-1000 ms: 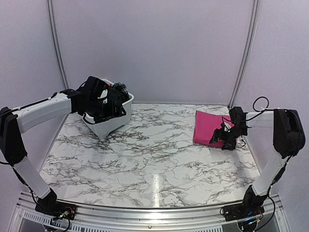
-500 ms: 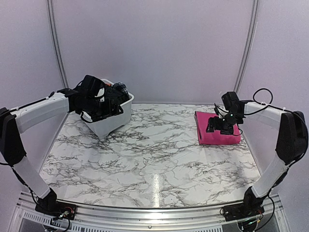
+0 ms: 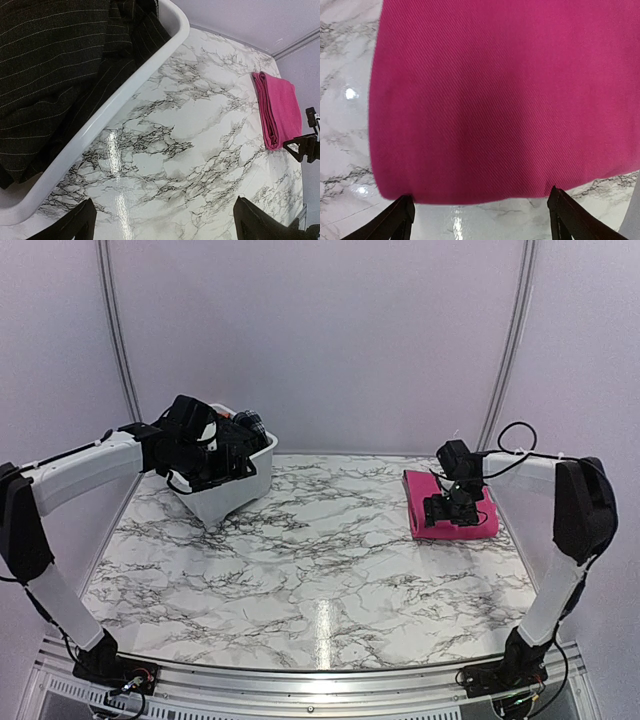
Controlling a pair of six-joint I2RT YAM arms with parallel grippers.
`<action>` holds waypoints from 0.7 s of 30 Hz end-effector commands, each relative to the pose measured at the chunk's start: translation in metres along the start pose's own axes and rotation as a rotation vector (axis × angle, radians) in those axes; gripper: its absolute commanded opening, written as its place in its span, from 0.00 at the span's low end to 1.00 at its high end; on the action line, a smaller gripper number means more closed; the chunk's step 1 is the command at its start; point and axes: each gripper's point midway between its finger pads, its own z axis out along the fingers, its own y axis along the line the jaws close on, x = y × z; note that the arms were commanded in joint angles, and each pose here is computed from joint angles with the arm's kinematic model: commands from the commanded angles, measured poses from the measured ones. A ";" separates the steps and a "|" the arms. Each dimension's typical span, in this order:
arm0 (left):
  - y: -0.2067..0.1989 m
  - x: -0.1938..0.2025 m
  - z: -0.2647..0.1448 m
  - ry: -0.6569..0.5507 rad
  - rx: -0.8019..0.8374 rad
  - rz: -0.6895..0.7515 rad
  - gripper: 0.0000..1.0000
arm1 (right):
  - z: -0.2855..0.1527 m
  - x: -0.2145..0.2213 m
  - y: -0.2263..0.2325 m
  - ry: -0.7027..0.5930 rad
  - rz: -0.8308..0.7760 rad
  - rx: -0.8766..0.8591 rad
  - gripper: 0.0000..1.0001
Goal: Fold and stack the mixed laundry pile
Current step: Move the rectangle-folded trousers to the corner of the board.
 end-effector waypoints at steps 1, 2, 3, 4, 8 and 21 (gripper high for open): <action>0.003 -0.003 -0.018 -0.029 -0.006 0.023 0.99 | 0.029 -0.003 -0.003 0.021 0.001 0.051 0.89; 0.003 -0.004 -0.020 -0.034 -0.009 0.023 0.99 | 0.034 -0.004 -0.006 0.032 0.003 0.058 0.89; 0.004 -0.003 -0.022 -0.037 -0.012 0.024 0.99 | 0.038 -0.006 -0.009 0.036 0.007 0.059 0.89; 0.006 -0.002 -0.023 -0.039 -0.017 0.023 0.99 | 0.041 -0.009 -0.012 0.034 0.012 0.054 0.89; 0.009 0.000 -0.029 -0.044 -0.022 0.022 0.99 | 0.053 -0.025 -0.037 0.029 0.040 0.049 0.89; 0.024 -0.005 -0.040 -0.060 -0.064 0.030 0.99 | 0.089 -0.066 -0.102 0.011 0.031 0.036 0.87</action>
